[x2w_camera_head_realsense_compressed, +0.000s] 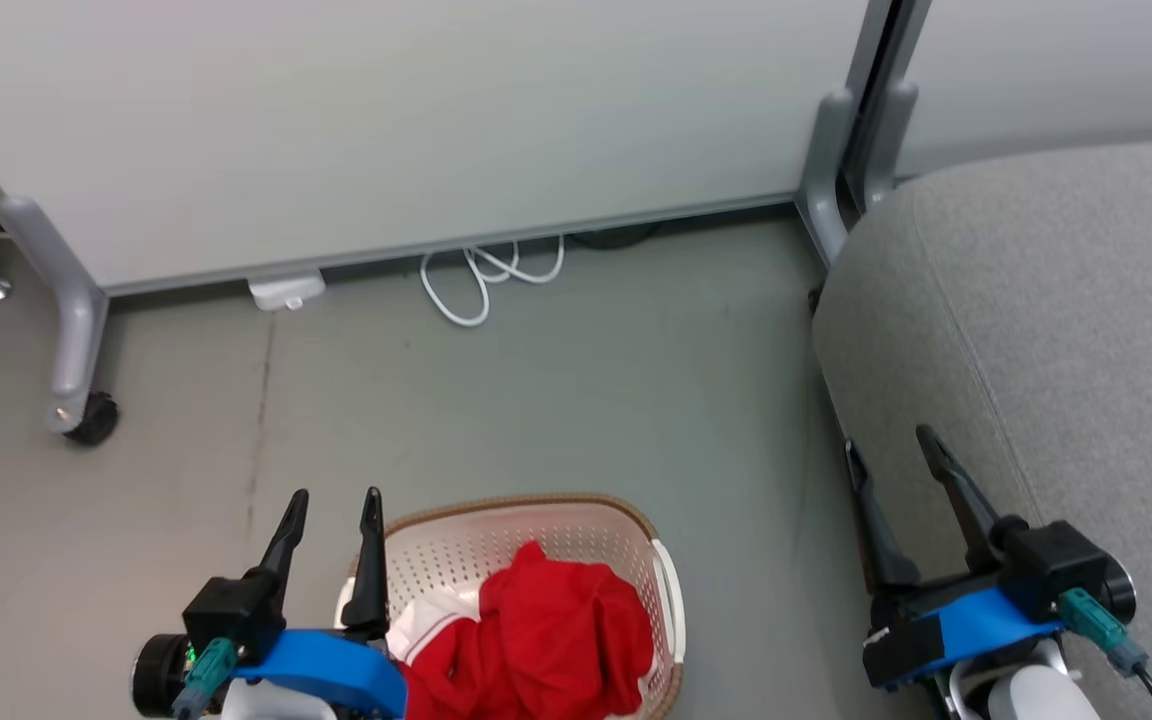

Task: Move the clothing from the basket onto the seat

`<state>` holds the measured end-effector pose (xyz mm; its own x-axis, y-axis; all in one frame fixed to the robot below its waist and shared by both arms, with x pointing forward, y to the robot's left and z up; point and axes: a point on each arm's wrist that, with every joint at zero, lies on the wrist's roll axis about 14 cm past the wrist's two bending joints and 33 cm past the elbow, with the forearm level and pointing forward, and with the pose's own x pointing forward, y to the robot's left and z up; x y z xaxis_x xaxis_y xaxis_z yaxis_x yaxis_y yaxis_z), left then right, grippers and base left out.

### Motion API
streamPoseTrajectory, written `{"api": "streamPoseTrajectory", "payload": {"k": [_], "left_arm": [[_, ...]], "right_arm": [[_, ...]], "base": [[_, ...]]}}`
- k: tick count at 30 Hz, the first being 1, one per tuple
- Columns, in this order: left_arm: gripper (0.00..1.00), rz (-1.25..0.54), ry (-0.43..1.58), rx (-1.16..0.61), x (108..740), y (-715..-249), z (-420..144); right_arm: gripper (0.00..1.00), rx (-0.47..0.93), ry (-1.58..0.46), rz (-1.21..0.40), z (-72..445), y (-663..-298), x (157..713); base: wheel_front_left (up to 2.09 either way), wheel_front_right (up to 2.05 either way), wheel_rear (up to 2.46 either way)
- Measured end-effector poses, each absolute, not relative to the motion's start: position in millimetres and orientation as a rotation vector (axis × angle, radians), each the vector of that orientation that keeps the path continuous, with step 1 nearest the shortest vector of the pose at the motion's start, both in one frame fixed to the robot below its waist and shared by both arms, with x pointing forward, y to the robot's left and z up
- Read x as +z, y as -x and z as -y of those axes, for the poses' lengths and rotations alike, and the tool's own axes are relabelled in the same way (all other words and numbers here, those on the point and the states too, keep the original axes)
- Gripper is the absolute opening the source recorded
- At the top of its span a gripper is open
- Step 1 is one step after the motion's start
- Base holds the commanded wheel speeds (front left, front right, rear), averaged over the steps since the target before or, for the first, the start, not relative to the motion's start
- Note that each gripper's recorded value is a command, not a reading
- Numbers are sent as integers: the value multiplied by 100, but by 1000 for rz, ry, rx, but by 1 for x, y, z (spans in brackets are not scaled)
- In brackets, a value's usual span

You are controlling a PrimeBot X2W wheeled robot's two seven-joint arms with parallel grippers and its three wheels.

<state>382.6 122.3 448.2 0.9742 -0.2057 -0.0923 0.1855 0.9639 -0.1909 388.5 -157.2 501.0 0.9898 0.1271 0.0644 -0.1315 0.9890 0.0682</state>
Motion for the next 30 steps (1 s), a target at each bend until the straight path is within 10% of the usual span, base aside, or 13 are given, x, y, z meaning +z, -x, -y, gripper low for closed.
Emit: {"api": "streamPoseTrajectory", "payload": {"k": [30], "left_arm": [[100,-854,308,-327,186,-429,-38]], "right_arm": [[100,40,-29,-135,199,-471,398]], "base": [[0,0,0]]}}
